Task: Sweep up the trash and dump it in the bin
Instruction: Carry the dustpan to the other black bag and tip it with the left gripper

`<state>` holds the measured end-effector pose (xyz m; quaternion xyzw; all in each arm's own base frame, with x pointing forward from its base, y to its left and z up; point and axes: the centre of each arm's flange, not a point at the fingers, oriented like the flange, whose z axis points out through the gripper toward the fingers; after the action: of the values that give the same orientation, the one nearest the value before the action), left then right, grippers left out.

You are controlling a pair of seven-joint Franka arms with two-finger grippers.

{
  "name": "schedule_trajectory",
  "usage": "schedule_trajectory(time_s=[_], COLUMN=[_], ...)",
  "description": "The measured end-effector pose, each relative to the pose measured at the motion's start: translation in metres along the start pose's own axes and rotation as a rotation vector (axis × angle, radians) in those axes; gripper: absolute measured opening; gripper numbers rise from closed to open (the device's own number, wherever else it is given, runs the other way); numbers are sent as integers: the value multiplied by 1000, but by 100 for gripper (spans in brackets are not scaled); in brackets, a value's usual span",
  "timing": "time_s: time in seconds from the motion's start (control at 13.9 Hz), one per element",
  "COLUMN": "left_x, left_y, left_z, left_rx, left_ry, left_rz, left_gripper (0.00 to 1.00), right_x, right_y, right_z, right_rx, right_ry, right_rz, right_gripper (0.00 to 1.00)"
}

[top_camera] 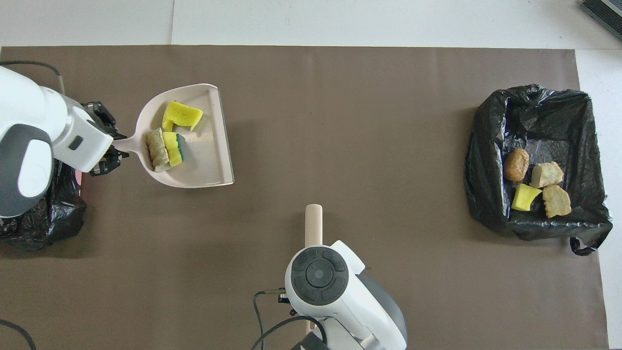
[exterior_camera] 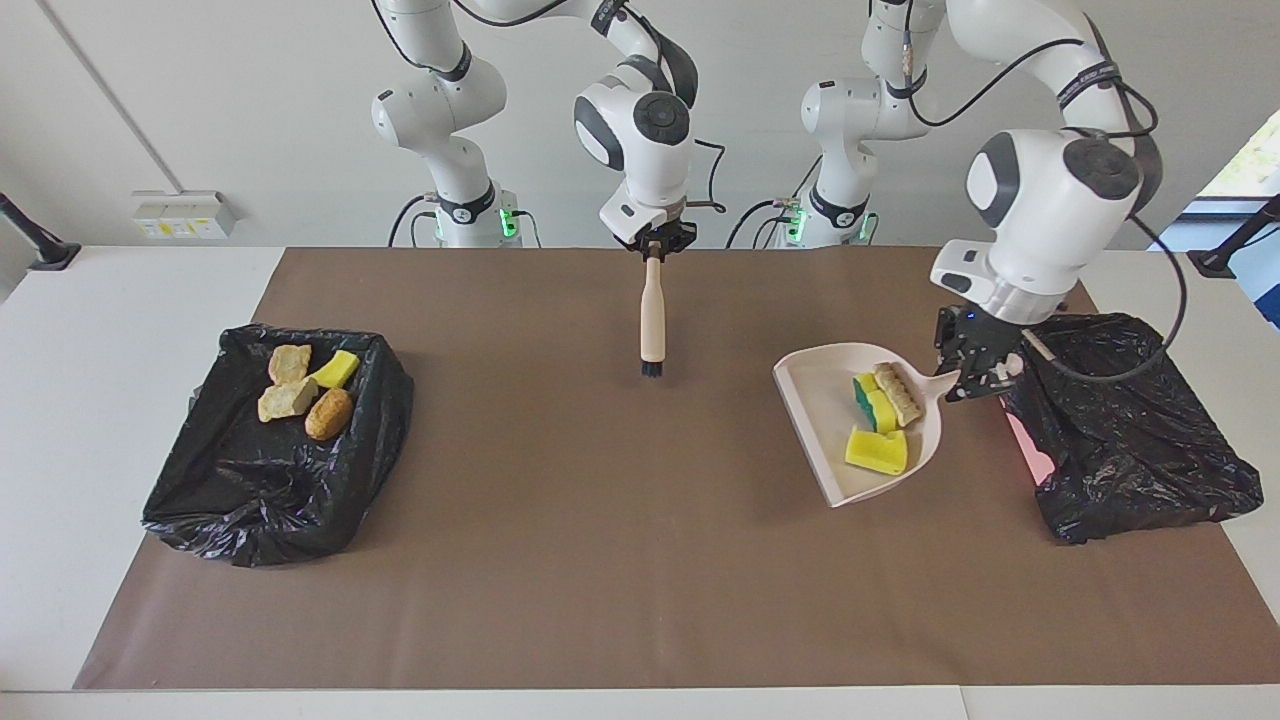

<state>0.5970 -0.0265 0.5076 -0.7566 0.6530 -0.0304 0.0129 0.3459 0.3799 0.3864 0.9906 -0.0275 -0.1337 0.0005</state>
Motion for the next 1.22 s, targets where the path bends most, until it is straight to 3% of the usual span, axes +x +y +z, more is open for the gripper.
schedule_trajectory(time_s=[0.22,0.5,0.79,0.94,1.22], left_x=[-107,-232,-304,-320,-341], left_y=[-6,5,22,25,23], left_z=[-38,-59,-74,-81,-88], left_rx=[24,71,104,120,140], left_ry=[69,64,35,-31,-299], left_rz=[-109,-264,-369,-372,-290], left_gripper=[33,33,33,33,33], right_x=[-17,-43,-45,-45,-30], right_y=[19,9,14,15,13], right_z=[20,49,62,64,55], right_rx=[-9,-3,-16,-18,7], right_ry=[11,49,41,39,67], right_rz=[7,-49,-47,-46,-53], right_gripper=[26,26,26,30,75])
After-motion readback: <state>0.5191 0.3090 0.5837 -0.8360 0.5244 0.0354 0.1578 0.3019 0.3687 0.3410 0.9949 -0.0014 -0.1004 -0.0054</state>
